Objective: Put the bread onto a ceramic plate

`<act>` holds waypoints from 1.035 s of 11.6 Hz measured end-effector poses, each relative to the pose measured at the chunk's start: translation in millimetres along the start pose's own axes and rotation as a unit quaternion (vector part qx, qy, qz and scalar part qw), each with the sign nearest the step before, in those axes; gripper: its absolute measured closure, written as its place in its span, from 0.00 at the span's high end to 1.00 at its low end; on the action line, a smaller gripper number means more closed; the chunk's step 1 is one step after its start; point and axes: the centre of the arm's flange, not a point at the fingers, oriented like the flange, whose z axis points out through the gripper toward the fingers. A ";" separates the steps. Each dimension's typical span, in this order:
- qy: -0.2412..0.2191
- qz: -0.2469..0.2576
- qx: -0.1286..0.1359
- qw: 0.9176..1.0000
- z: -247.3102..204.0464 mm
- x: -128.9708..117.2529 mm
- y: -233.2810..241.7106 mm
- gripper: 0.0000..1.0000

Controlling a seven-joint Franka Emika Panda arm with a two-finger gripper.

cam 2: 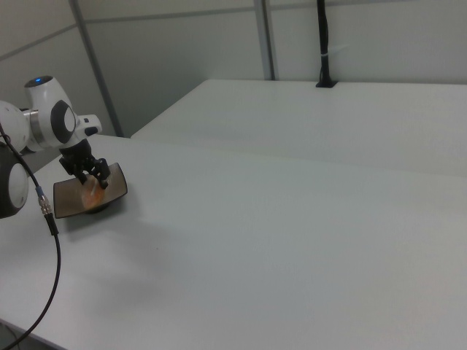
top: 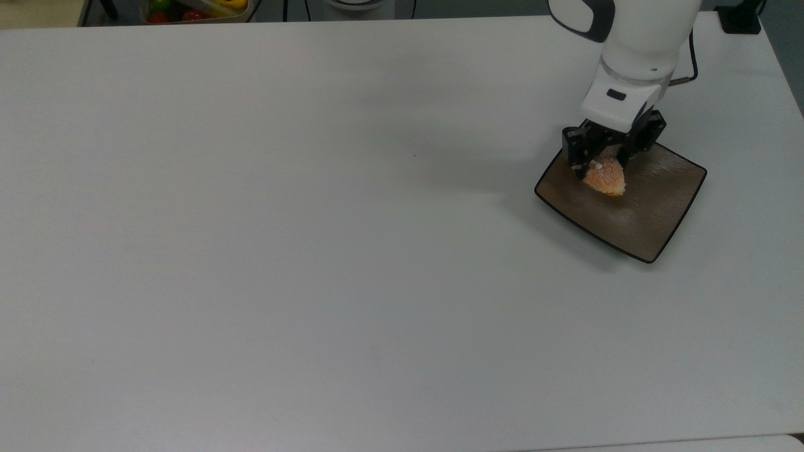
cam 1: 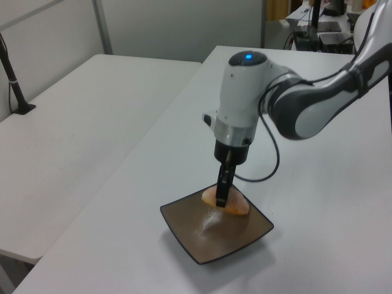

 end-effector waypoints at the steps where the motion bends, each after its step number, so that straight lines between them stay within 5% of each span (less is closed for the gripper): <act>1: 0.003 -0.001 -0.004 1.000 6.0 2.2 -1.3 0.81; 2: 0.004 0.000 -0.005 1.000 7.3 4.0 -1.0 0.97; 7: 0.014 0.005 -0.007 1.000 -13.5 11.7 4.8 1.00; 12: -0.118 -0.005 -0.101 0.988 -94.5 -20.5 75.4 1.00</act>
